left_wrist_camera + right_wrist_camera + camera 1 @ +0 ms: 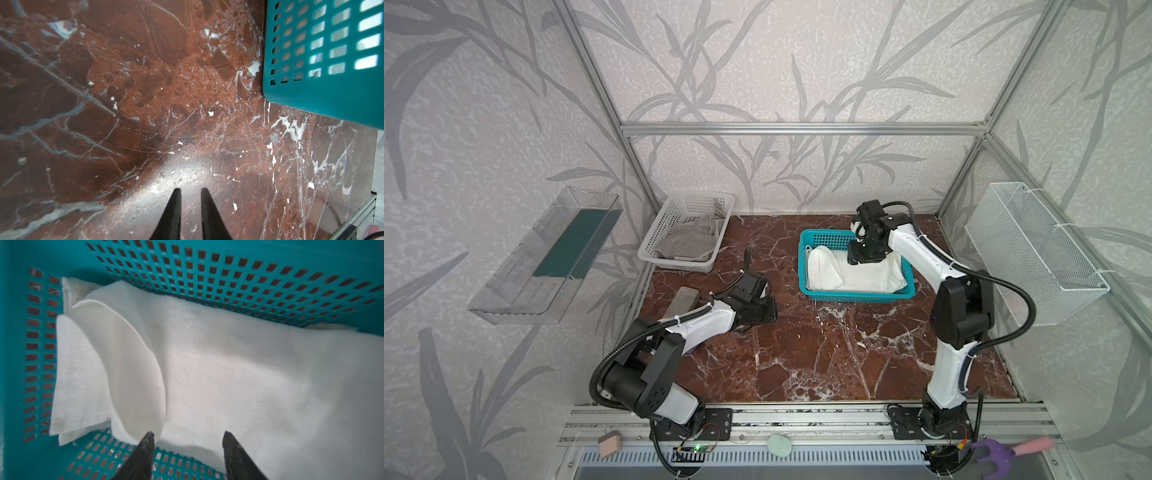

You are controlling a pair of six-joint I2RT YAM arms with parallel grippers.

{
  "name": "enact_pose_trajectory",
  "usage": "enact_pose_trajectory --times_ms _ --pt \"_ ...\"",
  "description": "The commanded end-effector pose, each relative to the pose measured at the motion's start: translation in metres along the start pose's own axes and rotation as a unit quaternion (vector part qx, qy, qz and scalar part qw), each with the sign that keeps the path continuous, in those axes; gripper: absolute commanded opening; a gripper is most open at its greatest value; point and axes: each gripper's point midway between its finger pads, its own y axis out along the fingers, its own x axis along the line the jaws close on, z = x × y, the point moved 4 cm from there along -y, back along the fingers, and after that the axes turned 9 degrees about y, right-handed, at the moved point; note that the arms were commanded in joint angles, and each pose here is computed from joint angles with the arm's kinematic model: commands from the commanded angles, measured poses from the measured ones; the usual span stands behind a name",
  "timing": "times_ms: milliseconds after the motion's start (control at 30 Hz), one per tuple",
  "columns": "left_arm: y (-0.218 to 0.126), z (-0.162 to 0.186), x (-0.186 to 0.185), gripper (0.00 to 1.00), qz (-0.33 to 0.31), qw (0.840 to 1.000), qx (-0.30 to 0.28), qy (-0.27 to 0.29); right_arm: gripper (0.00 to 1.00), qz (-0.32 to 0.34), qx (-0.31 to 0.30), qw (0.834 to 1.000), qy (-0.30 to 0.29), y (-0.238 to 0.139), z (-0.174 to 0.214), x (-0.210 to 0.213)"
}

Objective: Fold and stack the towels

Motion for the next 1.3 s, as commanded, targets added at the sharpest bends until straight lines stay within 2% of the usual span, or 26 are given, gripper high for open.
enact_pose_trajectory --times_ms 0,133,200,400,533,700,900,1000,1167,1267 --pt "0.009 -0.016 -0.013 0.21 0.033 0.999 -0.003 0.009 0.45 -0.033 0.021 0.999 0.007 0.016 -0.006 0.006" --pt "0.016 -0.037 -0.026 0.21 0.057 0.998 -0.014 0.009 0.22 -0.047 0.050 0.998 0.006 0.033 -0.003 0.012" --pt "0.019 -0.048 -0.033 0.21 0.065 0.998 -0.015 0.011 0.17 -0.062 0.057 0.996 -0.001 0.038 0.002 0.023" --pt "0.036 -0.062 -0.045 0.21 0.083 0.997 -0.009 0.000 0.16 -0.109 0.073 0.991 -0.032 0.021 0.017 0.067" --pt "0.048 -0.064 -0.048 0.21 0.088 0.996 -0.001 -0.001 0.16 -0.210 0.068 0.975 -0.034 -0.005 0.017 0.112" --pt "0.052 -0.068 -0.050 0.21 0.092 0.996 -0.005 -0.005 0.20 -0.234 0.037 0.970 -0.062 -0.044 0.015 0.137" --pt "0.051 -0.069 -0.051 0.21 0.092 0.996 -0.006 -0.003 0.31 -0.169 0.020 0.983 -0.073 -0.060 0.021 0.108" --pt "0.051 -0.069 -0.052 0.21 0.092 0.996 -0.004 -0.002 0.34 -0.123 0.002 0.991 -0.044 -0.061 0.017 0.071" --pt "0.050 -0.071 -0.053 0.21 0.093 0.996 -0.004 0.001 0.35 -0.092 0.017 0.994 0.053 -0.028 0.008 -0.007" --pt "0.050 -0.072 -0.055 0.21 0.094 0.996 -0.002 0.005 0.35 -0.104 0.045 0.991 0.076 -0.001 0.007 -0.025"
